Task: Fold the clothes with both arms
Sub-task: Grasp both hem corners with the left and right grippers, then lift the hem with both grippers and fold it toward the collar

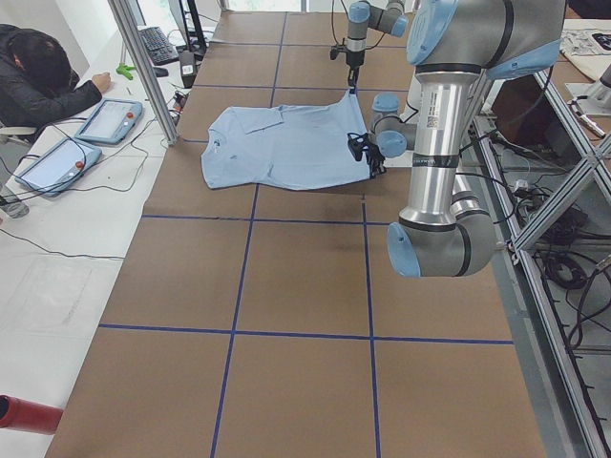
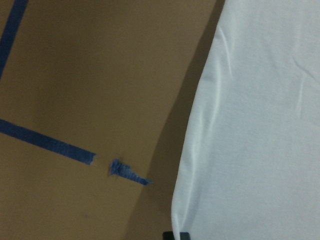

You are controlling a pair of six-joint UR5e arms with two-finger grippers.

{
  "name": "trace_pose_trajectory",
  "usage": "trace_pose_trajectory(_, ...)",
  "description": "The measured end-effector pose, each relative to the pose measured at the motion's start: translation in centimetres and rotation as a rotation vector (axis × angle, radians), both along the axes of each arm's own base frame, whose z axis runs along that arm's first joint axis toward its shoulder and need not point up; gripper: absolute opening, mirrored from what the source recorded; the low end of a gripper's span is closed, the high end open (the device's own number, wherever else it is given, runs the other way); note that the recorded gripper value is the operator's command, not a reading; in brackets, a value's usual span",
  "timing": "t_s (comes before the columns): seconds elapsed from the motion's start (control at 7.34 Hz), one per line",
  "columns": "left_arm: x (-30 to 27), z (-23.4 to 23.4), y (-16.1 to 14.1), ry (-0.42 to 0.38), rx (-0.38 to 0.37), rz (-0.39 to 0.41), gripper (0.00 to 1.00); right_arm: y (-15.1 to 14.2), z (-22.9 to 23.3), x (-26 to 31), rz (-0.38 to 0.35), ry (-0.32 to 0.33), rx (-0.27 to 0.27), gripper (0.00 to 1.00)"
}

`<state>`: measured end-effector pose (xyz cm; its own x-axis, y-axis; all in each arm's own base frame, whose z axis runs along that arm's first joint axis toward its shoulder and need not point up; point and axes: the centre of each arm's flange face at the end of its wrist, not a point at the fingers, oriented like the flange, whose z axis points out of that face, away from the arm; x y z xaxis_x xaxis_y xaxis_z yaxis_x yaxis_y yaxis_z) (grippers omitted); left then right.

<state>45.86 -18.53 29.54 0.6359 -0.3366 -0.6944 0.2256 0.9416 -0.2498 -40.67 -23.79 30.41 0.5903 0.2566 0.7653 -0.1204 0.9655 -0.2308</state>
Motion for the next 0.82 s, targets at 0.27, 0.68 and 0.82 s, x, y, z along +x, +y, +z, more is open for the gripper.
trace_pose_trajectory(0.27, -2.1, -3.3, 1.3, 0.059, -0.005, 0.034, 0.00, 2.3, -0.3, 2.8, -0.107, -0.028, -0.081, 0.00)
trace_pose_trajectory(0.68, -3.6, -6.1, 2.9, 0.078, -0.043, 0.110, 0.00, 5.0, -0.8, 6.4, -0.182, -0.043, -0.126, 0.00)
trace_pose_trajectory(0.82, -3.7, -6.6, 2.9, 0.082, -0.041, 0.118, 0.00, 5.1, -0.9, 6.3, -0.186, -0.044, -0.125, 0.00)
